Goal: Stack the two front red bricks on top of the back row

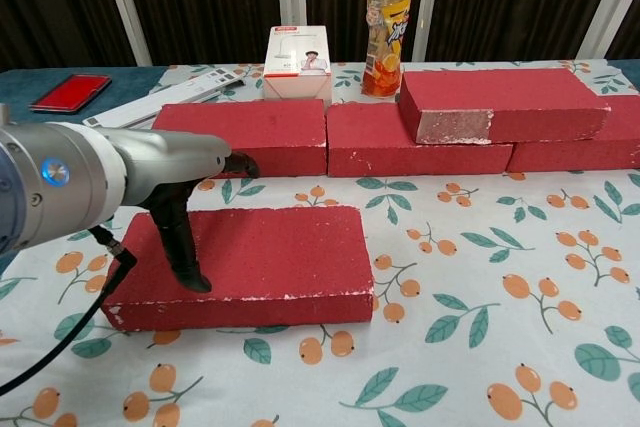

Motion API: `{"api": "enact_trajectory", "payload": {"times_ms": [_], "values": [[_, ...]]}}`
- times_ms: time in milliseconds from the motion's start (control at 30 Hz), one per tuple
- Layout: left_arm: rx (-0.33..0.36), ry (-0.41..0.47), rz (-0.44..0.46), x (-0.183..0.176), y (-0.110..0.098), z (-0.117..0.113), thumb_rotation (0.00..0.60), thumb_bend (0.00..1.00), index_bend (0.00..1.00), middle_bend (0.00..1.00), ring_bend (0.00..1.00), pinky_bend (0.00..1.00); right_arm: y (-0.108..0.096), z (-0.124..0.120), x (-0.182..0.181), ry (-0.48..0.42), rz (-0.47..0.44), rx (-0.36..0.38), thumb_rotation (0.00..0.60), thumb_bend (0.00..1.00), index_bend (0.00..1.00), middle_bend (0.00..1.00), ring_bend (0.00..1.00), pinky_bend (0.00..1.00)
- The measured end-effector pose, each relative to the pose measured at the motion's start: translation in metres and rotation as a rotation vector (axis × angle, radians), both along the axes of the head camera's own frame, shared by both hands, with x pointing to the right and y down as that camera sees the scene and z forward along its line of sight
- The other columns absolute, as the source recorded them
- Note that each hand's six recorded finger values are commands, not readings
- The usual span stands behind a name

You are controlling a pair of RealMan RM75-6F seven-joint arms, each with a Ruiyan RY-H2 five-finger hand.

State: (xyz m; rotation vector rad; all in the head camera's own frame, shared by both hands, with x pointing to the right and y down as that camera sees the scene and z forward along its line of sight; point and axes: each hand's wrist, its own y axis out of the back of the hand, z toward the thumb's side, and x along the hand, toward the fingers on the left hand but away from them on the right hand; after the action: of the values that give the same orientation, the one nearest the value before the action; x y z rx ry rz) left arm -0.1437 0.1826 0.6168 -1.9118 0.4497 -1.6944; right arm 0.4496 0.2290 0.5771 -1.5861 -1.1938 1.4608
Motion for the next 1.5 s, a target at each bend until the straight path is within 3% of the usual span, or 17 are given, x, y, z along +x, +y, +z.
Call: {"api": "enact_trajectory", "payload": {"times_ms": [1067, 1300, 1500], "values": [[-0.021, -0.022, 0.032, 0.009, 0.014, 0.023, 0.6, 0.0, 0.0, 0.0, 0.0, 0.01, -0.001, -0.002, 0.002, -0.019, 0.014, -0.004, 0.6, 0.15, 0.0, 0.0, 0.0, 0.0], [-0.004, -0.058, 0.039, 0.008, 0.011, 0.026, 0.6, 0.0, 0.0, 0.1, 0.0, 0.05, -0.001, -0.003, 0.002, -0.028, 0.019, 0.004, 0.6, 0.15, 0.0, 0.0, 0.0, 0.0], [-0.013, -0.083, 0.045, 0.01, 0.01, 0.029, 0.6, 0.0, 0.0, 0.06, 0.0, 0.07, -0.001, -0.003, 0.002, -0.035, 0.021, 0.001, 0.6, 0.15, 0.0, 0.0, 0.0, 0.0]]}}
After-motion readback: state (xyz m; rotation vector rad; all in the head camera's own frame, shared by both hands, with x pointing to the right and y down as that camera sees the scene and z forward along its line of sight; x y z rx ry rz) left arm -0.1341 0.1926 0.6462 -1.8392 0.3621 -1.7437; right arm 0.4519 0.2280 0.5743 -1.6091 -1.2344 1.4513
